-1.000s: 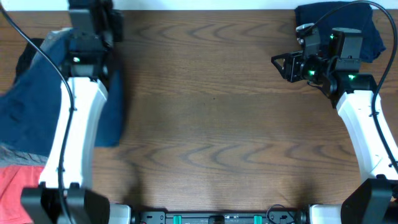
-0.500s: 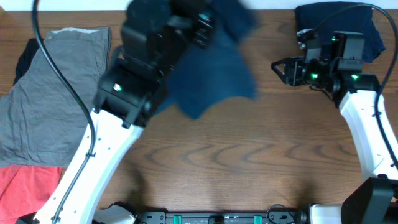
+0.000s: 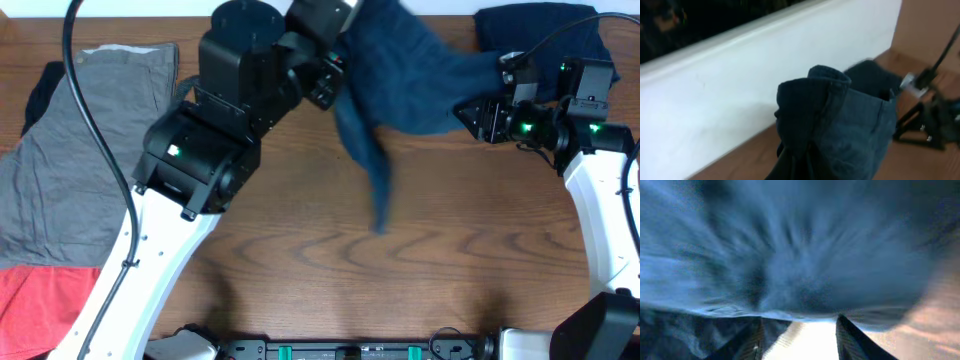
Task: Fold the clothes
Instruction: 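Grasp the shorts waistband with the left gripper and lift toward center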
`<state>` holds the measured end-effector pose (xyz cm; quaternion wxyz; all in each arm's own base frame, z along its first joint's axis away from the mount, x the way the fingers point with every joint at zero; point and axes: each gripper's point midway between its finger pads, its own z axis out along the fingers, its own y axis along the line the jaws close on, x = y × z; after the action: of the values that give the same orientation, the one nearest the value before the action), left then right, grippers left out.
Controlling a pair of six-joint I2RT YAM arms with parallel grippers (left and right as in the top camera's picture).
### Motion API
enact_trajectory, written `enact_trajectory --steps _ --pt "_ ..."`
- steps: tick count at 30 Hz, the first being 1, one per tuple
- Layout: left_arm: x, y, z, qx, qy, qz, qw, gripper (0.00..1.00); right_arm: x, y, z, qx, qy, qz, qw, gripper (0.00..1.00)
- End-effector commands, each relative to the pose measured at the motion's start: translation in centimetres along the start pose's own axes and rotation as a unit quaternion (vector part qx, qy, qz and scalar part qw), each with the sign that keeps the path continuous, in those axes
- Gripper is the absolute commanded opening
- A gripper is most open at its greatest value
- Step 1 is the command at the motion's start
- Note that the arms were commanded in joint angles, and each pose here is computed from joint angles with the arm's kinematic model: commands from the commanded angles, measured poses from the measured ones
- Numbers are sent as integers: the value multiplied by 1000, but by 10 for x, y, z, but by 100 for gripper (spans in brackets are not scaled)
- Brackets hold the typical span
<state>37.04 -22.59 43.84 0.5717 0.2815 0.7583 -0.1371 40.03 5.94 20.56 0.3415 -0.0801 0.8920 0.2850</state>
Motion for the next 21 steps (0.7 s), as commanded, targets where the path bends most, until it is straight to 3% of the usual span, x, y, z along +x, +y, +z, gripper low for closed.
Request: enact_trajectory --steps 1,13,21 --pt "-4 14 -14 -18 1 -7 1000 6 -7 27 1 -32 -6 -38 999 43" --pt "94 33 4 -25 185 -37 982 6 35 48 45 -56 73 -55 994 53" --pt "124 54 10 -52 238 -51 969 6 96 33 65 -56 188 33 980 55"
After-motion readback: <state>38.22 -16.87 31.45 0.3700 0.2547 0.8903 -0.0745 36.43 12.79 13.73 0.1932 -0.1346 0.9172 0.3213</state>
